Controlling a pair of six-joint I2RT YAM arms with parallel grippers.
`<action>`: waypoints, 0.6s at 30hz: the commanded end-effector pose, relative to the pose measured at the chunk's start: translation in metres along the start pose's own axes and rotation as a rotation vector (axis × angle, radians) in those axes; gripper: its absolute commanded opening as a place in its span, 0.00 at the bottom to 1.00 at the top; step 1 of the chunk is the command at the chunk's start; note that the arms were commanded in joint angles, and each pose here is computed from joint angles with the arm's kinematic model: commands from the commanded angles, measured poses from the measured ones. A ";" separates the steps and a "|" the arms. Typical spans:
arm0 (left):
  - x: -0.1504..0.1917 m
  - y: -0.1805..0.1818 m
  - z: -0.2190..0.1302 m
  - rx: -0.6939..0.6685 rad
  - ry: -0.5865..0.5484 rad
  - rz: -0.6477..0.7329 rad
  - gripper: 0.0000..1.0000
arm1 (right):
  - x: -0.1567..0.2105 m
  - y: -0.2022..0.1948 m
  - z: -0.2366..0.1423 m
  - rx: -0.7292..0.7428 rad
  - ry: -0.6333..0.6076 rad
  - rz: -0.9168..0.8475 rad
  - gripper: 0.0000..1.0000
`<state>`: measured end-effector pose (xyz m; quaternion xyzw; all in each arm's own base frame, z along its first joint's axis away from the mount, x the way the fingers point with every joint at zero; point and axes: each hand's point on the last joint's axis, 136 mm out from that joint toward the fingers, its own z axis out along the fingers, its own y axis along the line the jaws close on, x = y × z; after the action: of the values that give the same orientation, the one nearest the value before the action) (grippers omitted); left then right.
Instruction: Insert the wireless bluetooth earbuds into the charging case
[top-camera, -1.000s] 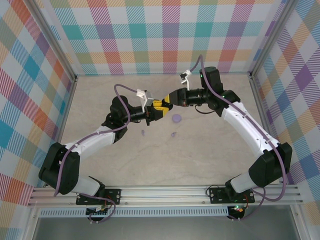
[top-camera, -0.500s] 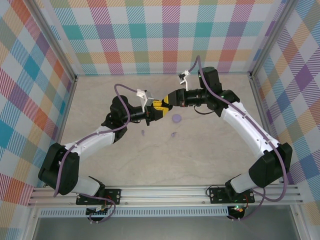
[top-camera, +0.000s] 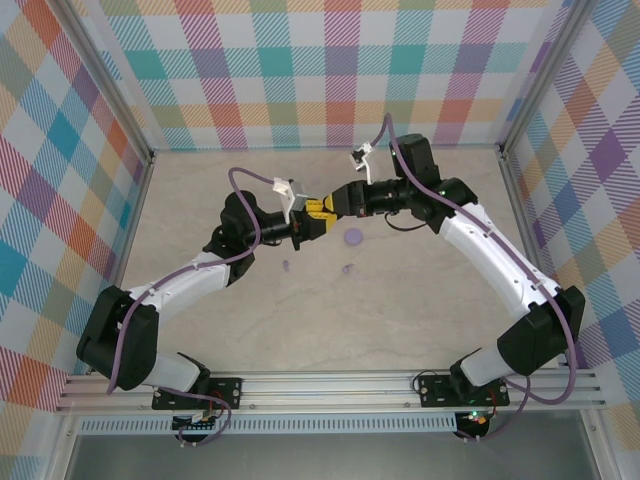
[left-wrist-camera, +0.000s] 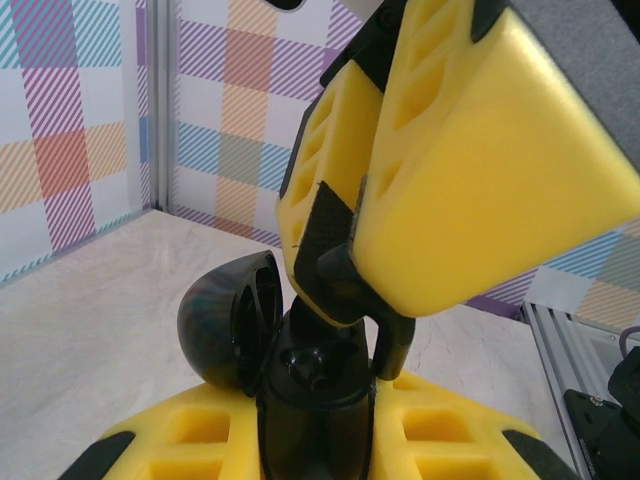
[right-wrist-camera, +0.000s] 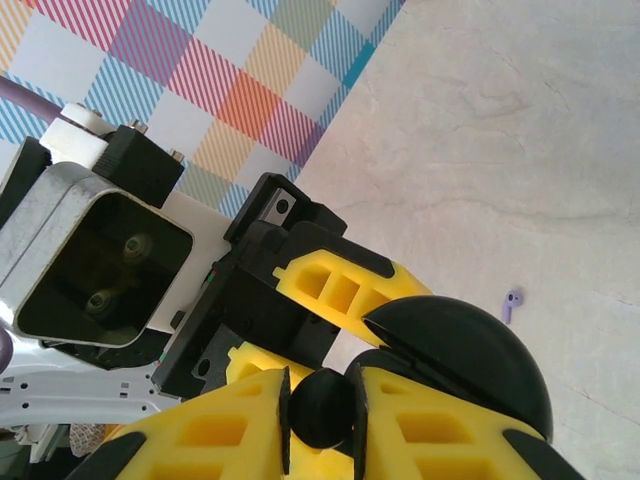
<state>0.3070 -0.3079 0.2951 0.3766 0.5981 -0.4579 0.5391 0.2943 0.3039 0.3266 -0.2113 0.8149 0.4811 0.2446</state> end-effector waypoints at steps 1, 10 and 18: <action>-0.034 -0.009 -0.001 0.011 -0.071 0.054 0.13 | 0.000 -0.002 0.002 0.024 0.012 -0.008 0.23; -0.020 -0.003 0.000 -0.015 -0.018 0.038 0.13 | -0.012 -0.001 -0.008 0.072 -0.058 -0.024 0.22; -0.015 0.002 -0.001 -0.052 -0.013 0.046 0.11 | -0.021 0.006 -0.017 0.060 -0.143 -0.018 0.22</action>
<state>0.3143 -0.3060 0.2893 0.3663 0.6176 -0.4430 0.5368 0.3072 0.2974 0.3272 -0.1826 0.8263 0.4552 0.2770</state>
